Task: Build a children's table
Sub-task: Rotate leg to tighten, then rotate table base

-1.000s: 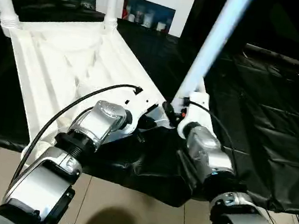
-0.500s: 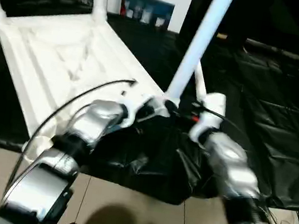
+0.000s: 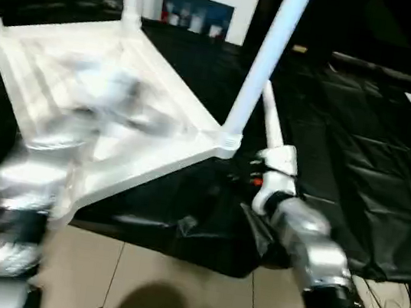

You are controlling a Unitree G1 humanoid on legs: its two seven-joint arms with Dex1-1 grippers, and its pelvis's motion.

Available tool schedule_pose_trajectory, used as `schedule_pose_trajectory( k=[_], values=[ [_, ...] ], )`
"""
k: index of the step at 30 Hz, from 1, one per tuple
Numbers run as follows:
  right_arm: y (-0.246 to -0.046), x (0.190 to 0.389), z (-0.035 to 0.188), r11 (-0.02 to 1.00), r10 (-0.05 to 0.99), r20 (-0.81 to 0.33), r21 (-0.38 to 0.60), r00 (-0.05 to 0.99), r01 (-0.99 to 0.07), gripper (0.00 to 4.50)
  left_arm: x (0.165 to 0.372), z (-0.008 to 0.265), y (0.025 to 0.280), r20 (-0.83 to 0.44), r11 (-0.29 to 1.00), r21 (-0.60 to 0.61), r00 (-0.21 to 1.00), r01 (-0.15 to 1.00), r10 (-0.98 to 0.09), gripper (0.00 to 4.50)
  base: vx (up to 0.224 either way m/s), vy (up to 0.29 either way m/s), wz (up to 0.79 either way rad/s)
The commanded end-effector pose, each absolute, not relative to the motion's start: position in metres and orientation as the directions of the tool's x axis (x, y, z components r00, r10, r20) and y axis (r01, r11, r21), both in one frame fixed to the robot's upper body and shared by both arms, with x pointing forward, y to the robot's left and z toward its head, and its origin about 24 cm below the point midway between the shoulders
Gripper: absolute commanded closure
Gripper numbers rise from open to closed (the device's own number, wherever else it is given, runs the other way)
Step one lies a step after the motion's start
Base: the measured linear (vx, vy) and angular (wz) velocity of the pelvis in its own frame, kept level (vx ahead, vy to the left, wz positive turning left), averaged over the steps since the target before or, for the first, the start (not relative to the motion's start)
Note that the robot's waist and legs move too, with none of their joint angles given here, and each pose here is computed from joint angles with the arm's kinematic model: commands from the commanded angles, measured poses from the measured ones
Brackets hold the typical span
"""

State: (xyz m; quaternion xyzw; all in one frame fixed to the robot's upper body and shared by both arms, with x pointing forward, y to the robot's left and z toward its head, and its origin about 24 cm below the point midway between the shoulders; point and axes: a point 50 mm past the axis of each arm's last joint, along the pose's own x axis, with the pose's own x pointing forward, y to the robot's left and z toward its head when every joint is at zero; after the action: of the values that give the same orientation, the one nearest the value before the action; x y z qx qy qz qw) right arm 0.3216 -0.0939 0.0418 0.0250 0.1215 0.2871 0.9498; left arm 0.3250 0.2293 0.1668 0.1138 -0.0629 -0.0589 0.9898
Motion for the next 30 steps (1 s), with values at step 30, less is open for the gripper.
schedule_pose_trajectory(
  k=[30],
  values=[
    [-0.05, 0.333, 0.03, 0.766, 0.637, -0.279, 0.126, 0.719, -0.63, 0.92, 0.255, 0.084, 0.25, -0.434, 0.964, 0.232, 0.901, 0.132, -0.018, 2.3, 0.0, 0.0, 0.0]
  ],
)
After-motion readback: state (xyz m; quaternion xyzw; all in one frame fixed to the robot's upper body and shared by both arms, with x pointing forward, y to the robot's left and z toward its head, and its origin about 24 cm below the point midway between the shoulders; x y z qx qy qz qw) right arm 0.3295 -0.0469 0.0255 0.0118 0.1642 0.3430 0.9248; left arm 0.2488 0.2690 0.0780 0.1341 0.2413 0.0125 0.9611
